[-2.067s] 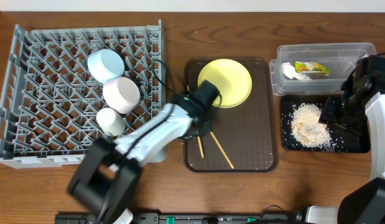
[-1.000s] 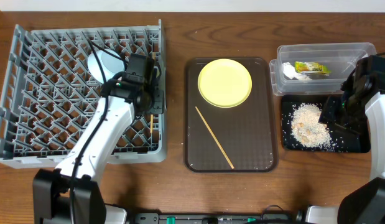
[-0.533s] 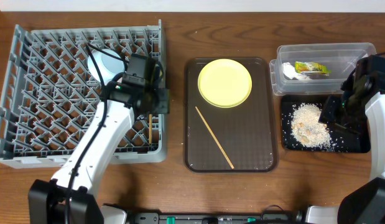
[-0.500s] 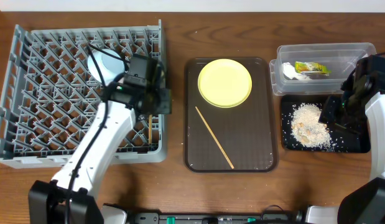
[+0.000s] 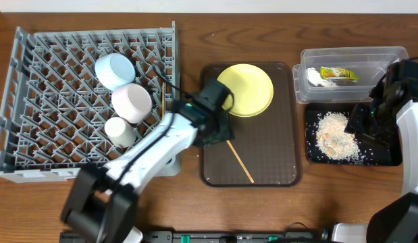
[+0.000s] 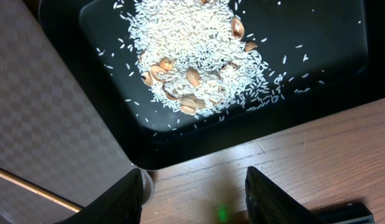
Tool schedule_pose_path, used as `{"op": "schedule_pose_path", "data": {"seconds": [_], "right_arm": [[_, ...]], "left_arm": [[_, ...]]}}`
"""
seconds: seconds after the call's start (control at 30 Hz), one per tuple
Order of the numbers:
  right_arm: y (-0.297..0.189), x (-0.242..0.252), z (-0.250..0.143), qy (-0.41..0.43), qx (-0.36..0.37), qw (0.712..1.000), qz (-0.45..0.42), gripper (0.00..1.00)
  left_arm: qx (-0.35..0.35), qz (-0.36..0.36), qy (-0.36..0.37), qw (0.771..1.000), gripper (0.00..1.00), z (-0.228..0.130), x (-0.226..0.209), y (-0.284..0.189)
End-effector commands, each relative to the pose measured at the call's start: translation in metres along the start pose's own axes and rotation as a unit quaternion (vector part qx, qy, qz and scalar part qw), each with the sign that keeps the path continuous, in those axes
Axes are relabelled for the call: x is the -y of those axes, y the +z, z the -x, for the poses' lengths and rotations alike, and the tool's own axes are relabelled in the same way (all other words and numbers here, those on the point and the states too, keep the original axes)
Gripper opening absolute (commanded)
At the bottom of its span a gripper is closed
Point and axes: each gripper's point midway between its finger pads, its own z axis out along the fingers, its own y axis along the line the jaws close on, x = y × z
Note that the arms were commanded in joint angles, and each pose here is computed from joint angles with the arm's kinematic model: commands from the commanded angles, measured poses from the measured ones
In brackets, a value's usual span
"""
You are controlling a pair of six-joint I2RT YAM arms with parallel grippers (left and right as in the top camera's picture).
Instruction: Sort waste into correct bins and load items into the dishwasher rack
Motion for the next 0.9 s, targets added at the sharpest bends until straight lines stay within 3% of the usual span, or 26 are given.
{"op": "schedule_pose_path", "data": {"seconds": [0.0, 0.37, 0.67, 0.87], "right_arm": [[-0.007, 0.001, 0.002, -0.001, 0.012, 1.0, 0.005, 0.51], [-0.007, 0.0, 0.002, -0.005, 0.012, 1.0, 0.006, 0.51], [-0.007, 0.0, 0.002, -0.004, 0.013, 1.0, 0.006, 0.51], [-0.007, 0.0, 0.002, -0.004, 0.013, 1.0, 0.007, 0.51]], "left_arm": [[-0.01, 0.016, -0.034, 0.999, 0.64, -0.005, 0.007, 0.025], [-0.048, 0.059, -0.005, 0.997, 0.63, -0.03, 0.003, 0.082], [-0.011, 0.117, 0.027, 0.993, 0.46, -0.034, -0.009, 0.086], [-0.004, 0.13, 0.039, 0.991, 0.46, -0.038, -0.009, 0.087]]}}
